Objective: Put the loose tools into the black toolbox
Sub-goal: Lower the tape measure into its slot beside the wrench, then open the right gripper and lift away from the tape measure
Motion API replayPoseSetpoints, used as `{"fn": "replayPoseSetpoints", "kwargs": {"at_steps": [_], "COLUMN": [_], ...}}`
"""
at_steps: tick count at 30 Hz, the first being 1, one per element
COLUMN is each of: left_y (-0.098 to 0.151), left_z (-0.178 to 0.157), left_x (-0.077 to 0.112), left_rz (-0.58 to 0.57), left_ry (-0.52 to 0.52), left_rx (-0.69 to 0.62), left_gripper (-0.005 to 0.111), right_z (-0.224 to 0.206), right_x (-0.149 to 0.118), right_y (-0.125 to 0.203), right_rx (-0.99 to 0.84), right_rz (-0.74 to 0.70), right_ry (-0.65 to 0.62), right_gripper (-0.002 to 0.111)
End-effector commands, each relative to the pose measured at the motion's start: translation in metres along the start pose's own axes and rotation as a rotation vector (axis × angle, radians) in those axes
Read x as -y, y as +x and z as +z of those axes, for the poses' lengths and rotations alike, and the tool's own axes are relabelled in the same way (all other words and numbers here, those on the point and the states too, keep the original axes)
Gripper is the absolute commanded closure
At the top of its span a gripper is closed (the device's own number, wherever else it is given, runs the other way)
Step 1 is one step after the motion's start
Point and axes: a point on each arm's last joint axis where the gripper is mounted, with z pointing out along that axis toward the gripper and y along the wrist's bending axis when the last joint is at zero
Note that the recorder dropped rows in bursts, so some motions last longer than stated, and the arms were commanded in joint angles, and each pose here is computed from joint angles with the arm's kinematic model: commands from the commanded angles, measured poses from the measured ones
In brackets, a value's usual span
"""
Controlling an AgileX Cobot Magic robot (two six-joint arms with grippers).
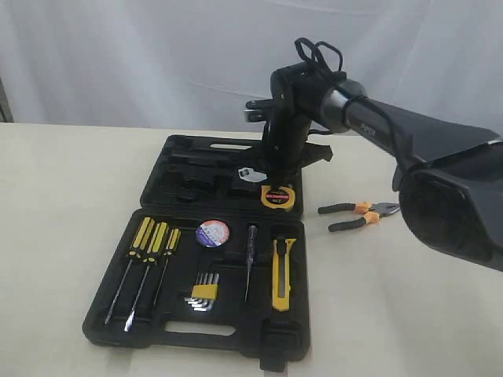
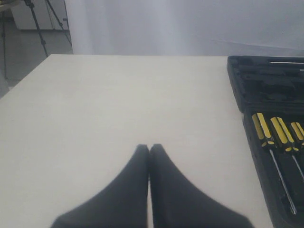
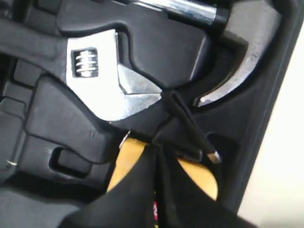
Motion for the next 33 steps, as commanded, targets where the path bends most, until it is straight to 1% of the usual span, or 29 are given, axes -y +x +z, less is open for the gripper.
{"fn": "replayPoseSetpoints", "kwargs": {"at_steps": [1,6,13,16,18,20,23,26,28,33], "left_y": [0.0,0.0,0.0,0.0,0.0,0.0,0.0,0.0,0.0,0.0], "left_z": [0.0,0.0,0.0,0.0,0.0,0.0,0.0,0.0,0.0,0.0], "left_x": [0.001,0.001,0.001,0.001,0.001,0.001,0.001,0.001,0.001,0.001], "left_rz": [-0.011,-0.011,-0.011,-0.011,-0.011,-0.011,-0.011,-0.011,-0.011,-0.011], "left_ry": [0.007,0.007,0.007,0.007,0.007,0.007,0.007,0.007,0.007,0.007], "left_rx": [0.007,0.007,0.007,0.007,0.007,0.007,0.007,0.007,0.007,0.007], "left_gripper": [0.107,0.107,0.107,0.107,0.107,0.107,0.107,0.107,0.107,0.107], "right_z": [-0.023,-0.044,-0.051,-0.054,-0.061,-0.071,-0.092,-0.113,-0.122,-0.151], "right_x": [0.002,0.003,0.003,0.004,0.007,0.016,0.037,0.058,0.069,0.104], "right_y": [-0.004,-0.008,-0.005,-0.006,-0.007,-0.008,-0.009,-0.003,0.005,0.042], "right_rx": [0.016,0.043,0.017,0.008,0.003,-0.008,-0.002,0.007,-0.008,-0.049], "right_rz": [-0.012,-0.038,-0.051,-0.039,-0.021,-0.01,0.009,-0.026,-0.064,-0.158], "right_ry": [-0.001,-0.006,-0.005,-0.065,-0.132,-0.153,-0.138,-0.125,-0.115,-0.095], "right_gripper": [0.109,0.109,0.109,0.109,0.109,0.109,0.109,0.109,0.109,0.109]}}
